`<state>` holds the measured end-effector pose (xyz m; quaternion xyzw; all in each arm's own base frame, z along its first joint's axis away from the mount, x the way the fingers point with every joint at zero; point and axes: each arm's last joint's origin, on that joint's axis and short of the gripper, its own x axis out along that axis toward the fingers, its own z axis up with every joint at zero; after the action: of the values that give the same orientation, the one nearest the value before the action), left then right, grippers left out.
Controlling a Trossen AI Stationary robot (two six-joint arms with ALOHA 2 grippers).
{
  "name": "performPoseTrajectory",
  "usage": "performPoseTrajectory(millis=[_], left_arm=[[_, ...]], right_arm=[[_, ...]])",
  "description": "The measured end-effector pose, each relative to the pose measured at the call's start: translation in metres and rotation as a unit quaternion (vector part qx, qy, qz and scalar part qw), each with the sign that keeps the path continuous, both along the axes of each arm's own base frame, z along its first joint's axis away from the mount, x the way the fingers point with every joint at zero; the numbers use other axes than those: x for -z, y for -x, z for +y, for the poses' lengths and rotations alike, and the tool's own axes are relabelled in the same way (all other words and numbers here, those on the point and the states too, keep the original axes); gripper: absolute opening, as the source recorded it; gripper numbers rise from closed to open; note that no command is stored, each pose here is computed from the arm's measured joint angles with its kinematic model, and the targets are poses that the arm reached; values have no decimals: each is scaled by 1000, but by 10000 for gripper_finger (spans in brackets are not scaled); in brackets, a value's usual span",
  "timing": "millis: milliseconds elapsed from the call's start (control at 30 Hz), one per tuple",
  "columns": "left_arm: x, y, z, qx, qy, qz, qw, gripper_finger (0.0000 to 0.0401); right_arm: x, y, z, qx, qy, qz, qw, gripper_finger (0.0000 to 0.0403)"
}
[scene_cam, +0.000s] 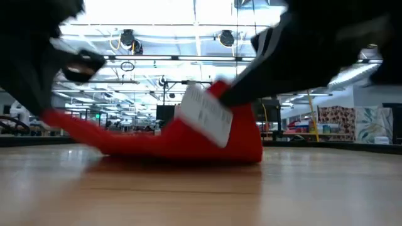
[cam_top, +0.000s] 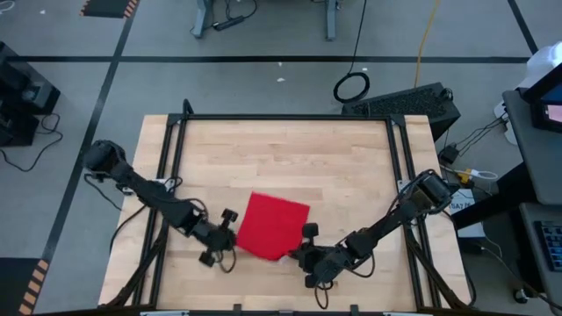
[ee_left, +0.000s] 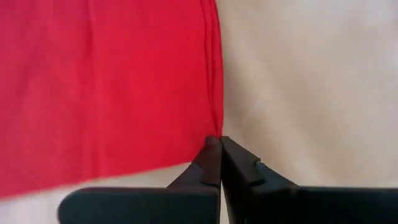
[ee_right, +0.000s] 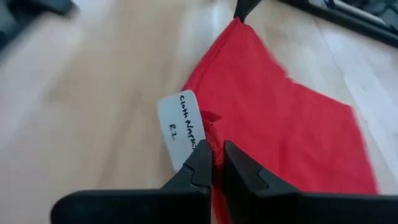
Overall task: Roll napkin
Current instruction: Fold the red napkin
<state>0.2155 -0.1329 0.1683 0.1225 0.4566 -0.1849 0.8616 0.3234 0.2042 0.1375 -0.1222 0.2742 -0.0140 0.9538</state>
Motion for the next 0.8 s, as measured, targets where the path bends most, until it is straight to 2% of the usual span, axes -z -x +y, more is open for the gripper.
performPoseTrajectory(millis=[100,267,500,633,800], left_arm=[[-15,3,-13,-10,37,-22,999,3],[-28,5,-30,-23,45,-49,998,2],[-28,12,-42,-76,89,-38,992,2],[-26,12,-45,-98,70,-59,991,2],[-23,10,-36,-141,16,-80,987,2]], right_arm=[[-14,3,2,-15,-20,-11,1000,9],[-27,5,1,-23,-33,-20,999,9],[-24,15,10,-20,-60,7,998,9],[-24,18,13,-11,-58,2,998,9],[-25,15,5,31,-9,-17,999,9]])
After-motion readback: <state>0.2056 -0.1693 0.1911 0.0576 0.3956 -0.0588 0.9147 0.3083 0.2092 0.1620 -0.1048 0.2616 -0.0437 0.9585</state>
